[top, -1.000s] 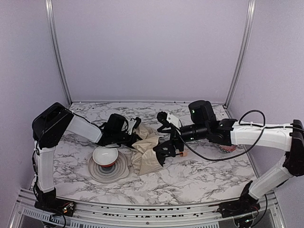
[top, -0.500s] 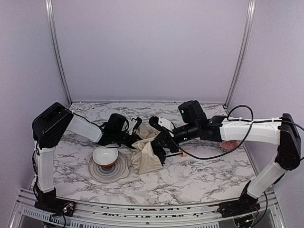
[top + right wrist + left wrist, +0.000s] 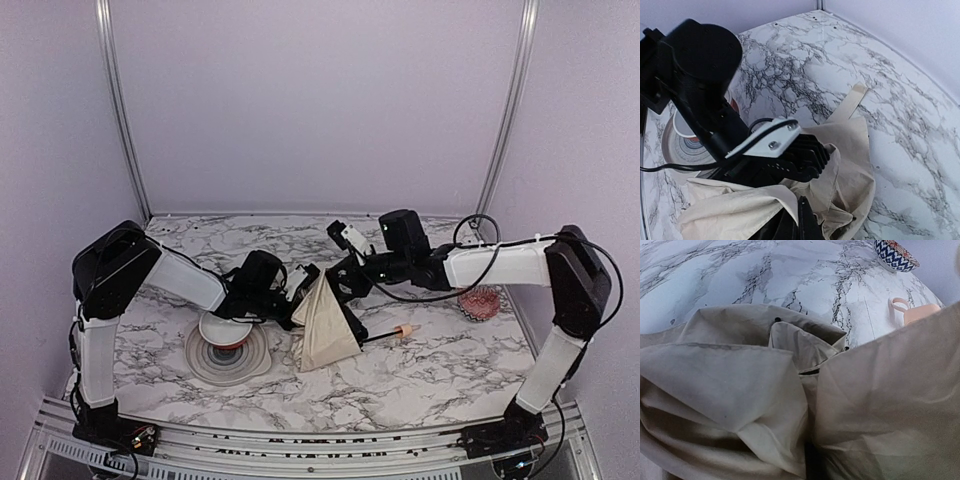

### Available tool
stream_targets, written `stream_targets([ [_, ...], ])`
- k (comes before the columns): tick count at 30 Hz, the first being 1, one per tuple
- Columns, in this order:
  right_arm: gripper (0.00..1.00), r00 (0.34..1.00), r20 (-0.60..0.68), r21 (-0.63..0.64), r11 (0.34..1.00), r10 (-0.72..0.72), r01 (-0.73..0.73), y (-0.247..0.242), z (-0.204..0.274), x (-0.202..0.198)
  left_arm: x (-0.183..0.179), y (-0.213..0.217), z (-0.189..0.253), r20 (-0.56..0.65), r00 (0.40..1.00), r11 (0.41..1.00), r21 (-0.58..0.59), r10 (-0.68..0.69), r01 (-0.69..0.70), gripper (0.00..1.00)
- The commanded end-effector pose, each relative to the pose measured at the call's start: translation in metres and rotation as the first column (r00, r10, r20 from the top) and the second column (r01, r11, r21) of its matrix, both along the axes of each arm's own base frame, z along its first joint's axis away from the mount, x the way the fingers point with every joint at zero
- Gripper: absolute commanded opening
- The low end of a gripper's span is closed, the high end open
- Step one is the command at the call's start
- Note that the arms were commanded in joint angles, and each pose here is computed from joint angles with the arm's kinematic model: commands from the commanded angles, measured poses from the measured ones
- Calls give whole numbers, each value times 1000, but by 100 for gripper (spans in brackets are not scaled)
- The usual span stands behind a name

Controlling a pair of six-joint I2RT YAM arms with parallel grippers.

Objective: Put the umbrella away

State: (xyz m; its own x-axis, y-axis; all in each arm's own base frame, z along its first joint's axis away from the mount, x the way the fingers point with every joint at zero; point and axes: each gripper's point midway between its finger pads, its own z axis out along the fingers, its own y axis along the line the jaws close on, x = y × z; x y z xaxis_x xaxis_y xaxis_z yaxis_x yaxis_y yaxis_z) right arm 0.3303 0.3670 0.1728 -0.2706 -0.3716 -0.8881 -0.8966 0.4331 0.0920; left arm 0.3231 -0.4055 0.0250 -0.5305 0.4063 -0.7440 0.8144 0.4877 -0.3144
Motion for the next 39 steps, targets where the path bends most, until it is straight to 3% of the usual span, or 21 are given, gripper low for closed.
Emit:
stream_targets([
  [1, 0, 987, -148, -7, 998, -64, 63, -1, -56, 9, -6, 13, -31, -76, 997, 996, 85, 11, -4, 0],
  [3, 0, 975, -213, -32, 998, -63, 57, -3, -83, 6, -1, 13, -30, -80, 996, 997, 80, 25, -19, 6],
  [6, 0, 959, -280, -58, 998, -54, 39, -4, -111, -2, 13, 18, -29, -72, 995, 995, 79, 66, -60, 24],
  [12, 0, 936, -351, -58, 998, -17, -4, -9, -129, -24, 52, 50, 5, 7, 978, 978, 34, 206, -206, 67],
  [15, 0, 928, -372, -45, 999, 8, -27, -12, -129, -35, 67, 65, 37, 90, 964, 968, -14, 252, -252, 76],
  [20, 0, 927, -374, -30, 999, 19, -33, -15, -120, -42, 56, 61, 100, 189, 963, 978, -115, 193, -173, 81],
  [24, 0, 941, -338, 1, 999, 32, -33, -11, -92, -41, 9, 40, 132, 210, 976, 984, -176, 49, -11, 78],
  [29, 0, 977, -212, 58, 998, 22, -10, -8, -28, -29, -53, 6, 122, 156, 980, 980, -139, -122, 144, 81],
  [35, 0, 993, -115, 120, 993, 27, -13, -3, 24, -30, -56, -6, 112, 139, 984, 985, -114, -114, 131, 84],
  [37, 0, 994, -99, 120, 992, 38, -26, 2, 31, -35, -57, -11, 114, 147, 981, 983, -115, -124, 141, 79],
  [38, 0, 995, -92, 120, 992, 43, -32, 4, 33, -37, -57, -13, 115, 155, 980, 983, -115, -125, 143, 72],
  [39, 0, 995, -84, 121, 992, 48, -37, 5, 36, -39, -55, -13, 116, 159, 980, 984, -114, -119, 138, 58],
])
